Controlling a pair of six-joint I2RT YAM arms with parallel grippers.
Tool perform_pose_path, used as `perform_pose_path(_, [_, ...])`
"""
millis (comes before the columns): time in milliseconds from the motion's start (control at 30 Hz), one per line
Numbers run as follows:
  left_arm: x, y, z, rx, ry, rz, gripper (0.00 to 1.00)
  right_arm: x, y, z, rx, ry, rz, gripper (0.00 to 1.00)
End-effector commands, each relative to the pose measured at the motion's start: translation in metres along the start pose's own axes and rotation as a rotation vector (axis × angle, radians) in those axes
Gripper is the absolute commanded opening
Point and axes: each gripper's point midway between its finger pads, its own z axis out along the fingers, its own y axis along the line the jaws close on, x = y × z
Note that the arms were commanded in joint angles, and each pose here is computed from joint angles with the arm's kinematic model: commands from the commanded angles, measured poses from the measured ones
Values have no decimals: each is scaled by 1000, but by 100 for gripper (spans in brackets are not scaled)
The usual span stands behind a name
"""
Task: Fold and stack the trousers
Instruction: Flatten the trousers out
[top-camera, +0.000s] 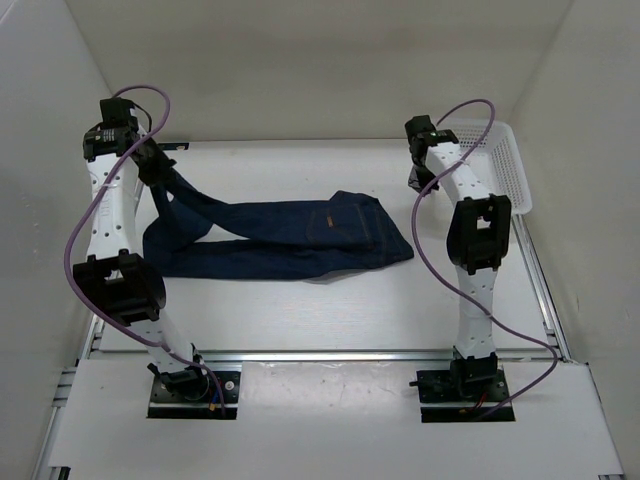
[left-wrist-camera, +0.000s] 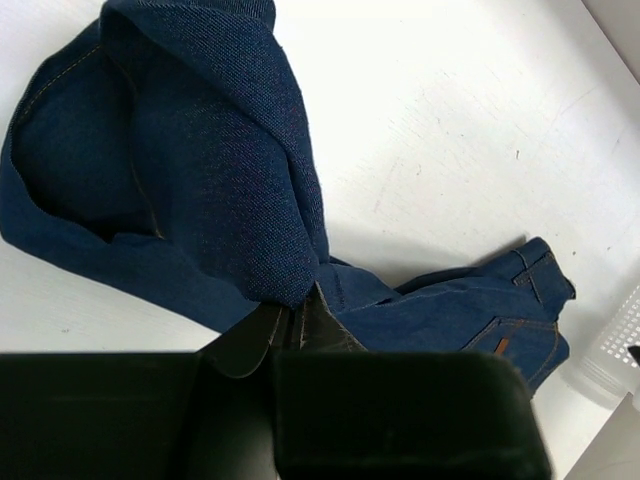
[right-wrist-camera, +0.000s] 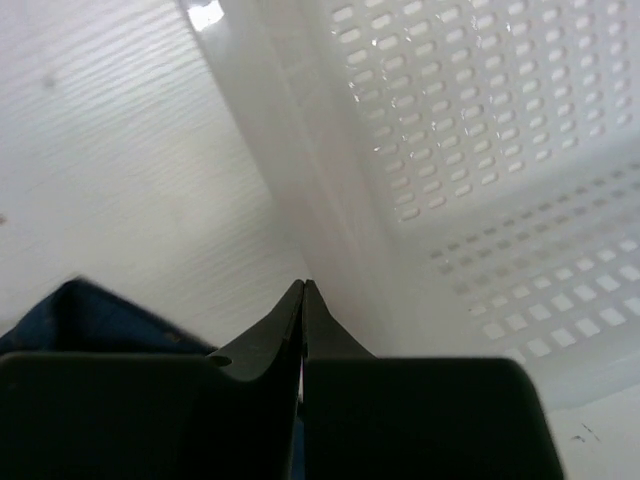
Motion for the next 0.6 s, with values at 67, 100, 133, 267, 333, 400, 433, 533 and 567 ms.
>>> perform_pose_path(67, [-1, -11, -17, 52, -25, 26, 10, -22, -38, -25, 72, -73, 63, 0])
perform_pose_path(100, [1, -14, -14, 57, -23, 34, 10, -22, -38, -25, 71, -73, 63, 0])
perform_pose_path(133, [1, -14, -14, 57, -22, 25, 10, -22, -38, -25, 71, -73, 63, 0])
perform_pose_path(267, [5, -19, -14, 71, -14, 33, 10, -25, -32, -35, 19, -83, 77, 0])
perform_pose_path(333, [4, -18, -14, 63, -19, 33, 10, -20, -14, -46, -64, -85, 54, 0])
perform_pose_path(400, [3, -19, -18, 67, -27, 34, 10, -19, -8, -70, -133, -109, 48, 0])
perform_pose_path(433, [3, -19, -18, 67, -27, 34, 10, -20, -1, -80, -175, -131, 51, 7])
perform_pose_path(533, [4, -15, -30, 47, -36, 45, 10, -9, 8, -120, -296, -164, 42, 50])
perform_pose_path(567, [4, -12, -35, 40, -48, 45, 10, -6, 9, -139, -349, -183, 42, 61])
